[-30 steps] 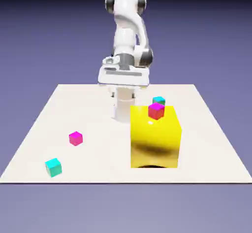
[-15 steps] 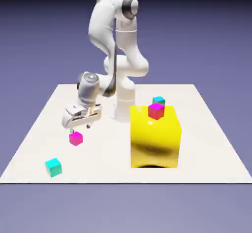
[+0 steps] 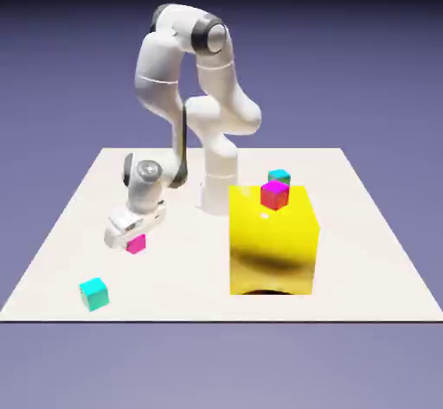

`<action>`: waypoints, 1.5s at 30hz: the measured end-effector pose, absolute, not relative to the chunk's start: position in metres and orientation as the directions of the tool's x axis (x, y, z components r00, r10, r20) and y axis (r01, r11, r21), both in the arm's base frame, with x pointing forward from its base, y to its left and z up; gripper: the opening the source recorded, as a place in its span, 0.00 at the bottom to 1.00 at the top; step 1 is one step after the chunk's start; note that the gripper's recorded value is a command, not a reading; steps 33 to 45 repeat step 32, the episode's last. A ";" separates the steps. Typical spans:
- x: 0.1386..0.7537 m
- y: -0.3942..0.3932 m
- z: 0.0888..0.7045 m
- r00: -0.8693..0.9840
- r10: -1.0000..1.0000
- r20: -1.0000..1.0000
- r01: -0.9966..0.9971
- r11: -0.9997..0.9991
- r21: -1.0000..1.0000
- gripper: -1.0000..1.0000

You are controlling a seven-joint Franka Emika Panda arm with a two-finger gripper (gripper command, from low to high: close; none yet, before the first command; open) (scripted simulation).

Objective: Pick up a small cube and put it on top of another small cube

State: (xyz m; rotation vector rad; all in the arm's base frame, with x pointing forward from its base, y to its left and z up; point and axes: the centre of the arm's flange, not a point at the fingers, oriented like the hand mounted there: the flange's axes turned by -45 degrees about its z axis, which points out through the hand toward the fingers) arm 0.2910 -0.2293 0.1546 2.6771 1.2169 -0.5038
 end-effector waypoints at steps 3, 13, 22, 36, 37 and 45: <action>0.294 -0.223 0.181 0.611 0.703 -0.363 0.755 -0.656 0.000 0.00; 0.387 -0.266 0.209 0.561 0.727 -0.396 0.793 -0.609 0.007 0.00; 0.495 -0.278 0.236 0.496 0.785 -0.372 0.846 -0.534 0.001 0.00; 0.508 -0.288 0.191 0.481 0.798 -0.363 0.857 -0.516 0.000 1.00; 0.508 -0.288 0.191 0.481 0.798 -0.363 0.857 -0.516 0.000 1.00; 0.508 -0.288 0.191 0.481 0.798 -0.363 0.857 -0.516 0.000 1.00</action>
